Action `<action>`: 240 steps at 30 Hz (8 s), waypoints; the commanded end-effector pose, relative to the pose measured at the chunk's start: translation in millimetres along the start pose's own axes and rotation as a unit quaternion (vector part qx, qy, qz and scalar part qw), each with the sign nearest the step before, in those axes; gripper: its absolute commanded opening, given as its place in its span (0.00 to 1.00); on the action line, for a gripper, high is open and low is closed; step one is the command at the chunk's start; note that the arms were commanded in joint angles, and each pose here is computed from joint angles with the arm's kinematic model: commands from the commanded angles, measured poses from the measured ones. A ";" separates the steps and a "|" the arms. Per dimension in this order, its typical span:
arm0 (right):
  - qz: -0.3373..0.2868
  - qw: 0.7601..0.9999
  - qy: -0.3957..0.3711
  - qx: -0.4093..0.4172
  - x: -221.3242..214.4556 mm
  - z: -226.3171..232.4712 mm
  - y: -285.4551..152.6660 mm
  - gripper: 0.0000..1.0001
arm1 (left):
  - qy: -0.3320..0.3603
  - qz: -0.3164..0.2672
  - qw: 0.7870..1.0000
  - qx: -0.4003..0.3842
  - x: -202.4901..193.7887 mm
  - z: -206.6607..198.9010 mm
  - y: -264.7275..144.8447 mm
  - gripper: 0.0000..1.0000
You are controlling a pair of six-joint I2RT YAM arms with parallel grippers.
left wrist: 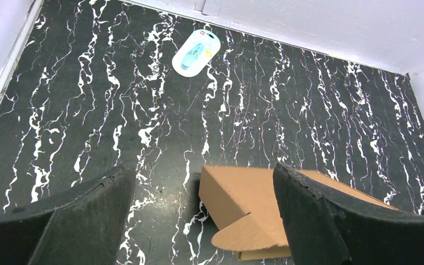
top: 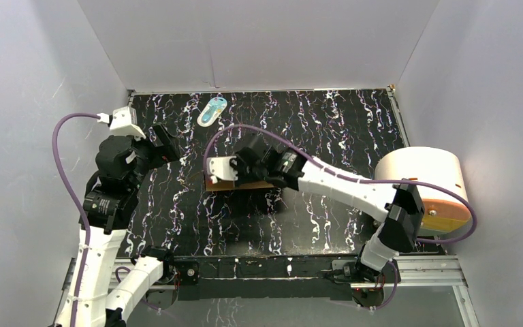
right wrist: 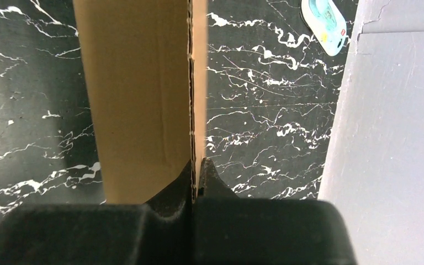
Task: Fold the paper box
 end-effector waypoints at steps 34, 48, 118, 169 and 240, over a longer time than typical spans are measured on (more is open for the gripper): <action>-0.113 0.989 0.098 0.009 -23.4 -94.9 -9.7 0.42 | 0.046 0.119 0.992 0.005 -31.1 3.5 42.7 0.92; -0.044 0.943 0.274 -0.181 -73.9 -88.8 -81.2 0.70 | 0.097 0.132 0.986 0.014 -29.0 5.4 63.1 0.92; -0.057 0.761 0.630 -0.146 -110.7 -55.3 -80.9 0.22 | -0.058 0.296 0.947 -0.112 -65.5 -36.3 94.2 0.27; -0.065 0.707 0.689 -0.146 -112.4 -47.2 -62.6 0.16 | -0.061 0.295 0.946 -0.118 -69.3 -38.6 89.7 0.26; -0.052 0.744 0.657 -0.110 -106.9 -44.7 -52.4 0.09 | -0.107 0.287 0.945 -0.111 -76.4 -50.8 91.2 0.18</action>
Point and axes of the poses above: each gripper's point midway between its finger pads, its own y axis out along the fingers, its own z axis along the line the jaws close on, x = y × z, the point moved 8 cm from there along -y, back along the fingers, and after that the axes turned 10 degrees about -y, right-handed, at the moved point
